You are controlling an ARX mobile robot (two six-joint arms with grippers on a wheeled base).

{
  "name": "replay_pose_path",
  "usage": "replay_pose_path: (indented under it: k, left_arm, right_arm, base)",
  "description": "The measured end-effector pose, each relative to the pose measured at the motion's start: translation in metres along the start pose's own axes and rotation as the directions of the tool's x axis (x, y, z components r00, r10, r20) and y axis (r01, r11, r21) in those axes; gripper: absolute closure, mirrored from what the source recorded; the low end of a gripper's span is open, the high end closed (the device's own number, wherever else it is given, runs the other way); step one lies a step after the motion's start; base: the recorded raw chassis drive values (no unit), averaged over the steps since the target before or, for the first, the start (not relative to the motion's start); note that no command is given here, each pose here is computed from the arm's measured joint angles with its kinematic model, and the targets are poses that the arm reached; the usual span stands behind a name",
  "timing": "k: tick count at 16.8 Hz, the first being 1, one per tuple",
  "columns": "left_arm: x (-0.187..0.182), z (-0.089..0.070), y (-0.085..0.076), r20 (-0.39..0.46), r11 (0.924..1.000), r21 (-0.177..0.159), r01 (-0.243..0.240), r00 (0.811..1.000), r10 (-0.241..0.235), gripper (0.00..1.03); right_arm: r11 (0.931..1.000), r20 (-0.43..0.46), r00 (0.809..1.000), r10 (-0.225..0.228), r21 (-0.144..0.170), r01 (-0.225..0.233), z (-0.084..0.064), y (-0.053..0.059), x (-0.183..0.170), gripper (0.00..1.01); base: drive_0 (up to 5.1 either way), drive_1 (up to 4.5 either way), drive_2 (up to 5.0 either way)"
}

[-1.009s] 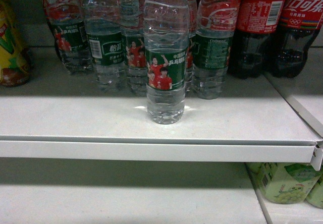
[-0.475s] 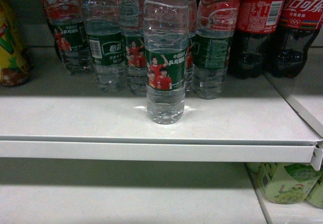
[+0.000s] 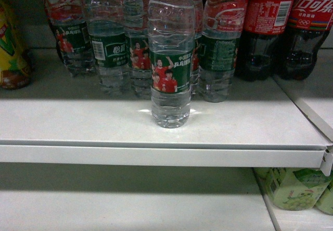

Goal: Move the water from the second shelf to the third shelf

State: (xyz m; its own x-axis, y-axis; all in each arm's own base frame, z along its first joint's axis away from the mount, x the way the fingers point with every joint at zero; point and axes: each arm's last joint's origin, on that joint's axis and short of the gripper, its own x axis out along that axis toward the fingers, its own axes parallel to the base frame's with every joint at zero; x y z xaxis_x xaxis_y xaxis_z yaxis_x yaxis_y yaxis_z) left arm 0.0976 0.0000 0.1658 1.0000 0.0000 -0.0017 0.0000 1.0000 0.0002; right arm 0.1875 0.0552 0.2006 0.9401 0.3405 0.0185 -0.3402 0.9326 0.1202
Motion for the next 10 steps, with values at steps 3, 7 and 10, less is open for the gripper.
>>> replay_pose_path:
  k: [3,7,10]
  left_arm:
    - [0.000,0.000,0.000,0.000,1.0000,0.000,0.000,1.000,0.000,0.05]
    - [0.000,0.000,0.000,0.000,1.0000,0.000,0.000,1.000,0.000,0.05]
    - [0.000,0.000,0.000,0.000,1.0000,0.000,0.000,1.000,0.000,0.05]
  right_arm:
    - [0.9984,-0.043,0.998,0.054,-0.018,-0.054,-0.012,0.018,0.031,0.03]
    - [0.9970,-0.078,0.994,0.070,-0.027,-0.073,-0.019,0.024,0.045,0.03]
    - [0.9948,-0.126,0.988,0.085,-0.046,-0.091,-0.030,0.034,0.067,0.03]
  base:
    - [0.0,0.00,0.0]
    - [0.0,0.00,0.0]
    - [0.0,0.00,0.0]
